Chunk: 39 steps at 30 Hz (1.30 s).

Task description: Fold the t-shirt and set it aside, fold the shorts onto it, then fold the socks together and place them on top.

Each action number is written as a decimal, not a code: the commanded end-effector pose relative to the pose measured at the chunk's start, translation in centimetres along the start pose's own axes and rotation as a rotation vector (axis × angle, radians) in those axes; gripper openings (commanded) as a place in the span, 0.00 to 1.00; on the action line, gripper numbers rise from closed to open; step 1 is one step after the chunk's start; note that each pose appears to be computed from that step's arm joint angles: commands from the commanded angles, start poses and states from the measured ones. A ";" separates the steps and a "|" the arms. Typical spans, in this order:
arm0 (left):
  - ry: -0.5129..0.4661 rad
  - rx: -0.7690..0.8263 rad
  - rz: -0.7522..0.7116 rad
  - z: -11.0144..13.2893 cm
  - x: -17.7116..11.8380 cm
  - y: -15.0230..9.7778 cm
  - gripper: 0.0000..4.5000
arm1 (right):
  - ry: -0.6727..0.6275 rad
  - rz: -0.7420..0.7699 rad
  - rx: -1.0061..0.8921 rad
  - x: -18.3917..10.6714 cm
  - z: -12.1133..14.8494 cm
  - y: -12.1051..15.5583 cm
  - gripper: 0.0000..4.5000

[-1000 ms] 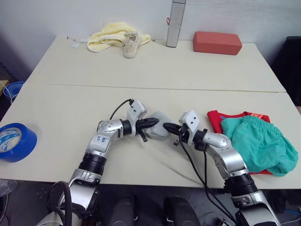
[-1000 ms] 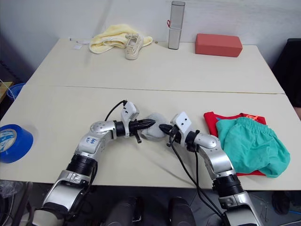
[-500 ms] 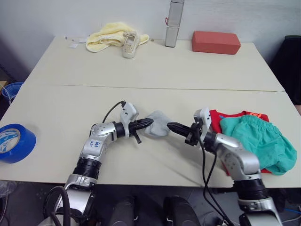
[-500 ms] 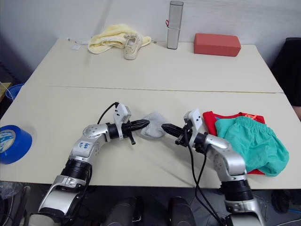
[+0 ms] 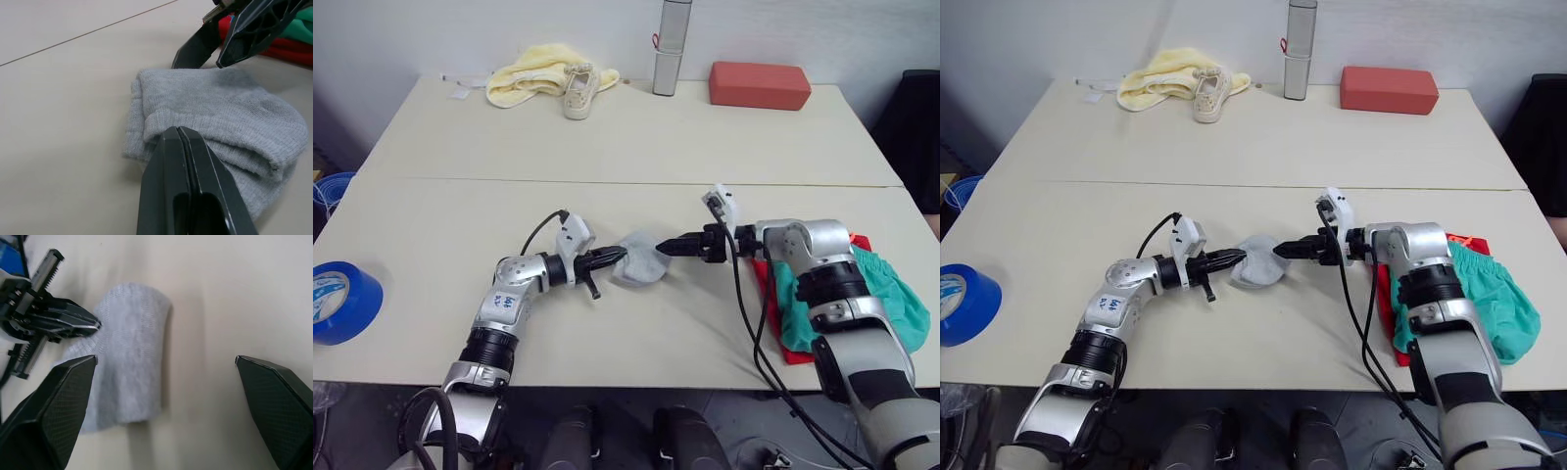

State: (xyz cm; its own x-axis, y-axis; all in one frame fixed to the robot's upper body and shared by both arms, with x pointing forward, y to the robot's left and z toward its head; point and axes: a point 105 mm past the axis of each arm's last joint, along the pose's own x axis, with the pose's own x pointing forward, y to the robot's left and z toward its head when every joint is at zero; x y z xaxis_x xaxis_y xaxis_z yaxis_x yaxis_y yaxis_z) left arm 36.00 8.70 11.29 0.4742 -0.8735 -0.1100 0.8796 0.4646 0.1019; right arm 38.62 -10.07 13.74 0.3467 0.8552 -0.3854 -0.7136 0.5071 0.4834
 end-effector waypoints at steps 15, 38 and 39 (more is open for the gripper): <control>0.014 0.056 0.004 -0.3 -0.6 -0.3 0.00 | 0.147 0.220 0.103 3.0 -1.2 2.7 0.78; -0.239 0.107 -0.312 7.4 -5.4 -6.0 0.68 | -0.647 0.087 0.080 -15.2 1.9 7.6 0.01; -0.239 0.110 -0.352 7.3 -5.4 -6.7 0.74 | -0.702 0.043 0.070 -16.2 1.7 7.7 0.01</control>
State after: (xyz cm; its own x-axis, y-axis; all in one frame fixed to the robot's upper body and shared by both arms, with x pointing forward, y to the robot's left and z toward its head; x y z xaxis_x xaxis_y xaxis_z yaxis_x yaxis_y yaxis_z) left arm 28.82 10.14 17.54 0.2156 -0.9749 0.0549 0.9623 0.2217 0.1575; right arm 29.86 -18.58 23.56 0.5937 0.7888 0.1590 -0.6921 0.3998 0.6010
